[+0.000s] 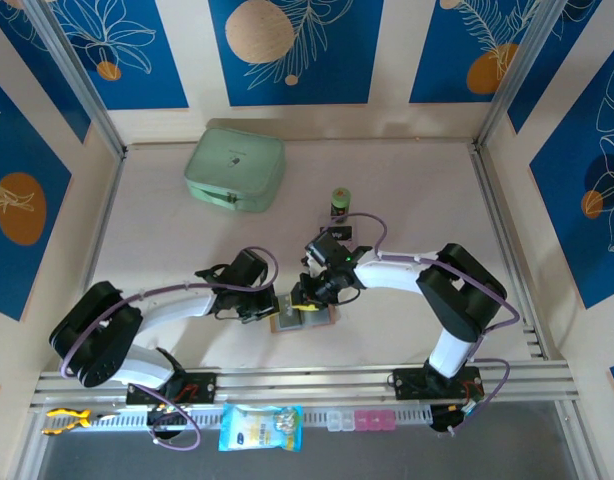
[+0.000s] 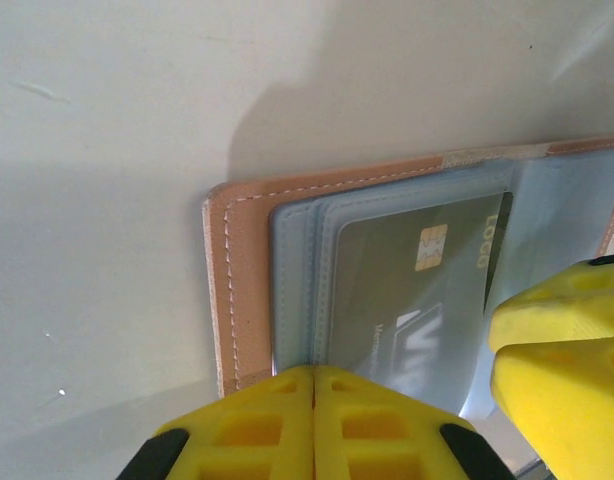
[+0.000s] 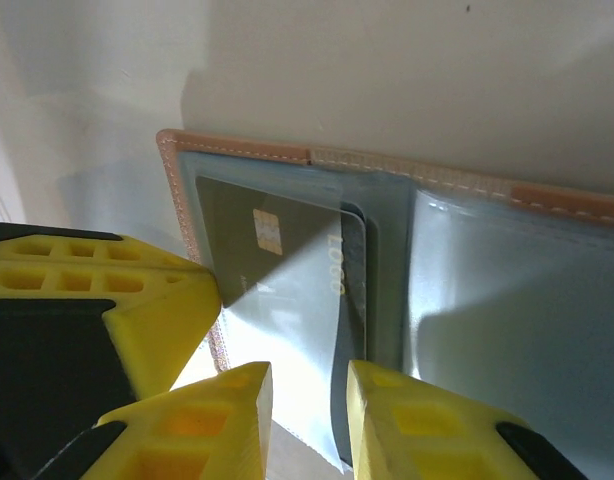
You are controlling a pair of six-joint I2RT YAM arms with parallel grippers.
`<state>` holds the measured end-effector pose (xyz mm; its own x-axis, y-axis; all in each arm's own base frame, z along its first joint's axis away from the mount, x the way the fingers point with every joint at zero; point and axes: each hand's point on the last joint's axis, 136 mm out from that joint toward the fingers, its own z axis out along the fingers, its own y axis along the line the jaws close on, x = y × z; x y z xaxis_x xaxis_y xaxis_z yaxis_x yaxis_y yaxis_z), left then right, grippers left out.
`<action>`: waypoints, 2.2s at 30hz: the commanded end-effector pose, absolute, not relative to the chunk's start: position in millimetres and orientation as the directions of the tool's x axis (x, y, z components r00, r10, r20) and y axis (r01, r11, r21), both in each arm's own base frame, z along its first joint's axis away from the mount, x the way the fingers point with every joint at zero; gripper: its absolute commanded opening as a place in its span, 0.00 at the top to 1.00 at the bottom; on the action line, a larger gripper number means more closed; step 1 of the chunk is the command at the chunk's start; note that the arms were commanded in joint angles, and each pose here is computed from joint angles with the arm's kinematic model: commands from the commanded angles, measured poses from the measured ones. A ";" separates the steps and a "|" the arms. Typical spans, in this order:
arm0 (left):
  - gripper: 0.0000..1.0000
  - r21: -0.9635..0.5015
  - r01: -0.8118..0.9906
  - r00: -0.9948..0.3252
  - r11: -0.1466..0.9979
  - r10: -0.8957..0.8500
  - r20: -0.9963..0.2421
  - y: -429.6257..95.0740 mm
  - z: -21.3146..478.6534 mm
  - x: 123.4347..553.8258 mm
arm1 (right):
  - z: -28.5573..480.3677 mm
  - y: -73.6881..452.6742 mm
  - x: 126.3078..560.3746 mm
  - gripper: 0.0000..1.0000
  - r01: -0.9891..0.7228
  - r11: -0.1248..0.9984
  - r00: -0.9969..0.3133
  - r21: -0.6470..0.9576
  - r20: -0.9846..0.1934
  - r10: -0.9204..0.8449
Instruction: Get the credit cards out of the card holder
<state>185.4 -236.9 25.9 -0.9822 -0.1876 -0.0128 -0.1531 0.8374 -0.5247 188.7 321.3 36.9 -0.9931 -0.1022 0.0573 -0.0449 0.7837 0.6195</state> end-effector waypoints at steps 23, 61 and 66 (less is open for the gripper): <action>0.94 -0.486 -0.165 -0.982 0.858 -0.189 0.001 -226.6 12.7 180.2 | 27.7 310.1 185.3 0.76 -0.051 0.838 -0.993 0.543 0.064 -0.101; 0.94 -0.572 -0.079 -0.991 0.816 -0.129 -0.047 -251.3 47.0 188.6 | 49.2 308.4 191.2 0.76 -0.063 0.803 -0.995 0.593 0.021 -0.094; 0.95 -0.571 -0.065 -0.994 0.818 -0.106 -0.039 -259.2 45.7 187.0 | 44.6 302.3 191.2 0.76 -0.036 0.807 -0.997 0.589 0.037 -0.072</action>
<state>190.4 -251.8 42.9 -0.9883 -0.1435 -0.0508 -0.0897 0.8187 -0.5672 195.6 306.3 41.5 -0.9965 -0.0816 0.0196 -0.0553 0.8149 0.5770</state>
